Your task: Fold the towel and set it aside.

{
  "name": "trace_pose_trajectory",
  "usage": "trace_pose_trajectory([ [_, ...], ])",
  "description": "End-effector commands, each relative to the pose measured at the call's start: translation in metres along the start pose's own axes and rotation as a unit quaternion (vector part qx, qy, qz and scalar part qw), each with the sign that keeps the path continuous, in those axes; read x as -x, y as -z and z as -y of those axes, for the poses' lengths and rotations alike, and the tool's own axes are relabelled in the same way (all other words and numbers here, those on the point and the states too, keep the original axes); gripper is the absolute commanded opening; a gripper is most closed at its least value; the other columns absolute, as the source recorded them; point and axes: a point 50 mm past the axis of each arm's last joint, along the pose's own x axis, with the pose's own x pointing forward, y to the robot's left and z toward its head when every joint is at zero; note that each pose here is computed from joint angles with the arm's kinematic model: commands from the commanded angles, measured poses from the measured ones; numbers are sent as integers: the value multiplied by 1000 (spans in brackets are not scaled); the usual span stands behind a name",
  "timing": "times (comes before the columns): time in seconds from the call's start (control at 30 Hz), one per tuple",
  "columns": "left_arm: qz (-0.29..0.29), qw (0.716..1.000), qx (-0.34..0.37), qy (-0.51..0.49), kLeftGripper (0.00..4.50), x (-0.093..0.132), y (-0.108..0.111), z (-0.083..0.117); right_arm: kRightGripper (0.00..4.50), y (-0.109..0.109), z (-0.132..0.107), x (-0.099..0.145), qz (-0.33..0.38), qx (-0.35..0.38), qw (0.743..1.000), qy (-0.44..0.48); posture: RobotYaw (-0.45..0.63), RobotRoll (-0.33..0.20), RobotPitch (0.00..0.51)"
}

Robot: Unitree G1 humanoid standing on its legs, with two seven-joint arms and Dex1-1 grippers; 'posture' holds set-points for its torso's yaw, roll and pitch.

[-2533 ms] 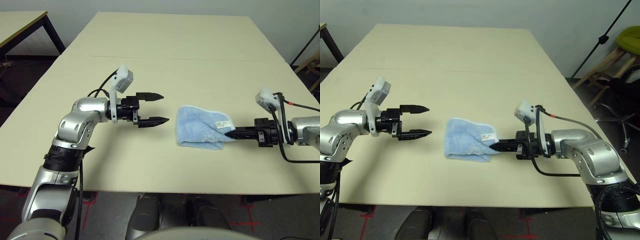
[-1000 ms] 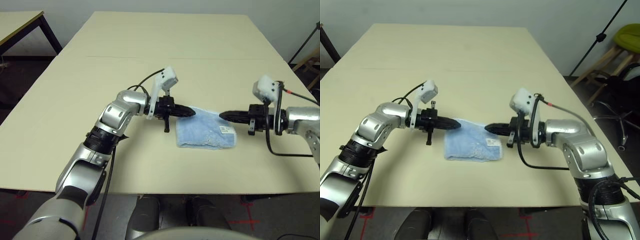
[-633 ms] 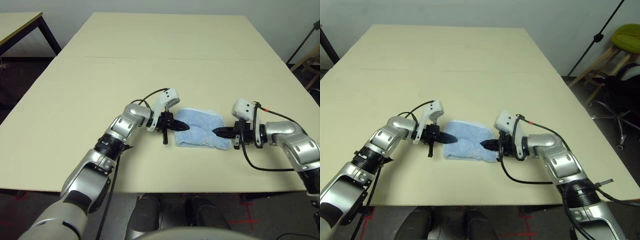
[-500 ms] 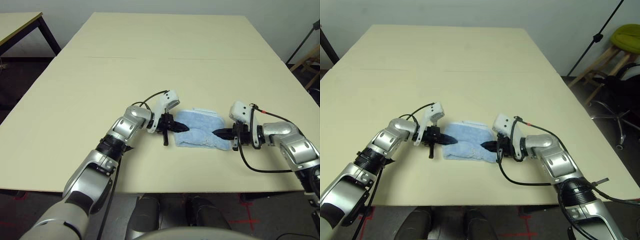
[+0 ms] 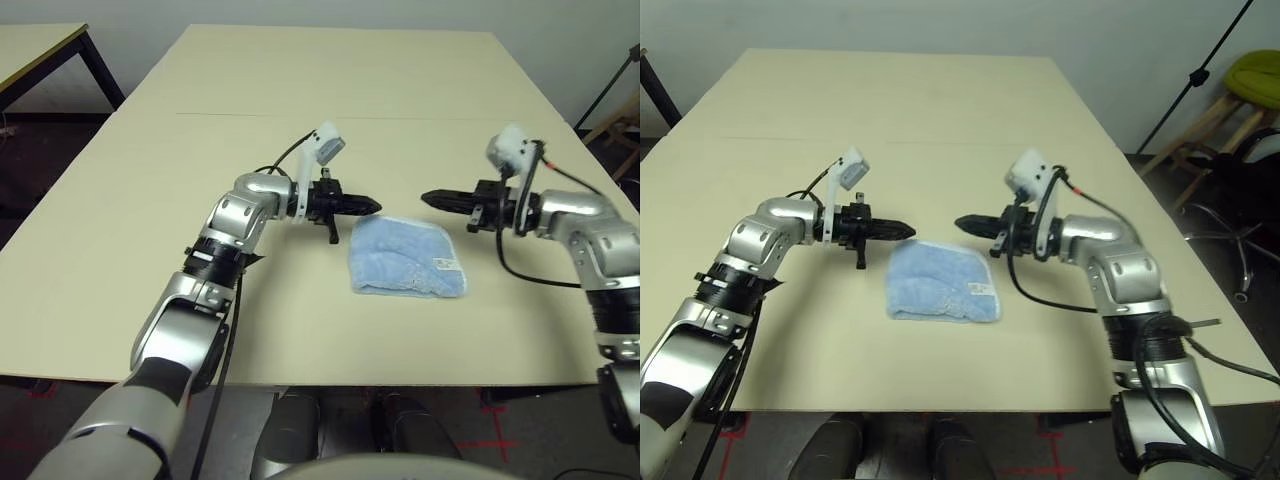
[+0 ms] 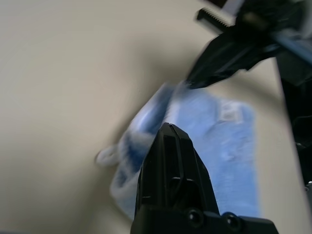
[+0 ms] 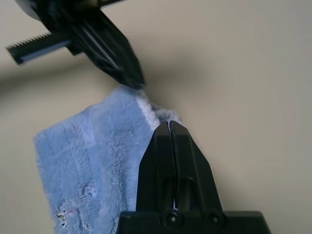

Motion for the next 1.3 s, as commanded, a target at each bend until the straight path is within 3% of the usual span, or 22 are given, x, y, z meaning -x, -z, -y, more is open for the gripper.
trace_pose_trajectory([
  [0.03,-44,999,-11,-8,0,-6,22,0,64,20,-1,-6,-33,-1,999,2,115,0,125],
  [0.27,-90,995,-29,-21,0,-5,51,2,64,52,0,-13,-80,-8,997,19,119,0,128],
  [0.57,-75,996,-27,-30,0,-4,57,6,64,74,-8,-13,-123,9,992,3,122,0,130],
  [0.67,-68,997,-27,-35,0,-2,56,6,64,70,-6,-12,-109,5,994,9,122,0,130],
  [0.77,-25,999,0,-37,0,5,43,4,64,47,3,-5,-50,-43,997,28,122,0,129],
  [0.9,17,999,14,-41,864,27,25,0,953,26,20,24,-17,-113,992,51,122,0,129],
  [1.07,31,998,9,-45,2541,68,13,1,2766,29,28,65,-53,-245,966,68,120,0,129],
  [1.2,21,1000,-3,-17,3899,96,16,14,4224,34,23,75,-86,-335,936,68,129,0,131],
  [1.23,22,1000,-7,-7,4222,101,17,18,4500,35,21,75,-109,-356,926,67,137,0,129],
  [1.27,23,1000,-8,1,4480,106,17,21,4500,36,18,75,-125,-372,918,65,137,0,129],
  [1.3,22,1000,-8,7,4480,110,18,24,4500,34,16,72,-123,-388,912,52,137,0,129],
])
